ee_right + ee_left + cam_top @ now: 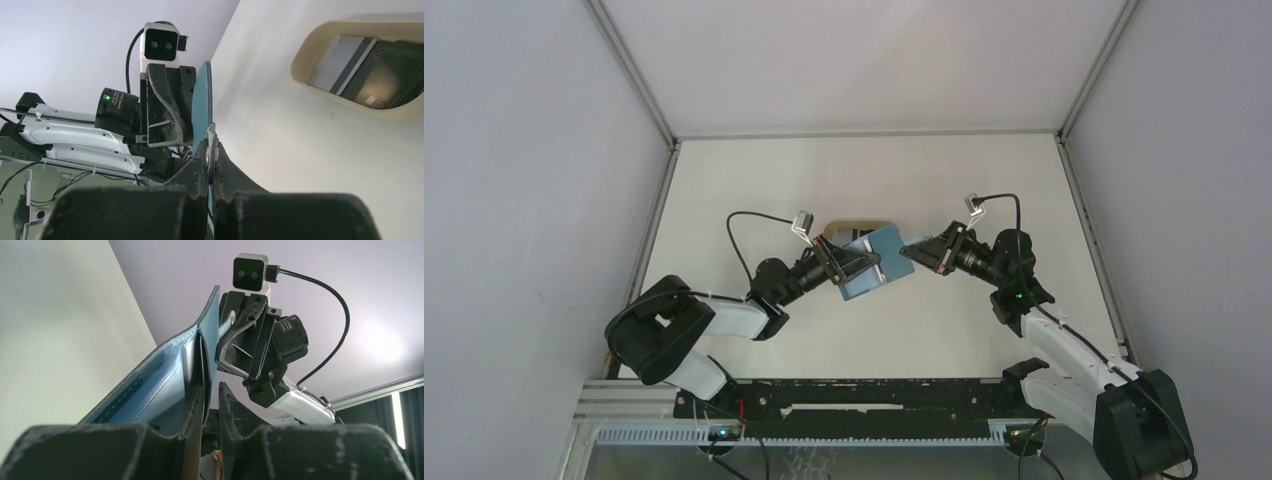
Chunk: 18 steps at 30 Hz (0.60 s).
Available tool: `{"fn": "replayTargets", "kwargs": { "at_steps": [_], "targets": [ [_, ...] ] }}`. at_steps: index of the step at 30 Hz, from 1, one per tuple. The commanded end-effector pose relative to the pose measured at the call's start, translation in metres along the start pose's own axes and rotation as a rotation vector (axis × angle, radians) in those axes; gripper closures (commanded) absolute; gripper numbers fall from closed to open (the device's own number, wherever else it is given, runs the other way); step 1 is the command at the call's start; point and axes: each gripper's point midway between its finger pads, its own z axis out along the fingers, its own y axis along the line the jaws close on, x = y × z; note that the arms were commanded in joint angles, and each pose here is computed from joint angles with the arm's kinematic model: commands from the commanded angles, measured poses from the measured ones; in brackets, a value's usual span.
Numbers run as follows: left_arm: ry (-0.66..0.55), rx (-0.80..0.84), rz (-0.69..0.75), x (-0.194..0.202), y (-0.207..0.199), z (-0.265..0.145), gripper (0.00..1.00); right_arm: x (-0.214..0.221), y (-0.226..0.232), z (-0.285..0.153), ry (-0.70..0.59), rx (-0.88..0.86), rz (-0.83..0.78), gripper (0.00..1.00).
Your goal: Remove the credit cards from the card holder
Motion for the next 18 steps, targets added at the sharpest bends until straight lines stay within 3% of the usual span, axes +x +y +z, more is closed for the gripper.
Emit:
{"fn": "replayTargets", "kwargs": {
  "at_steps": [1,6,14,18],
  "targets": [
    [0.036,0.116,0.063,0.008,-0.0298,-0.0055,0.79,-0.0317,0.0266,-0.0001,-0.092,-0.06,-0.071,1.0],
    [0.038,0.112,0.072,0.0097,-0.0277,-0.0068,0.8,-0.0328,0.0261,-0.0007,-0.093,-0.06,-0.068,1.0],
    [0.045,0.101,0.078,0.0125,-0.0233,-0.0057,0.99,-0.0332,0.0273,-0.0004,-0.093,-0.066,-0.063,1.0],
    [0.043,0.097,0.084,0.0127,-0.0224,-0.007,1.0,-0.0333,0.0281,-0.0001,-0.092,-0.071,-0.059,1.0]
  ]
}}
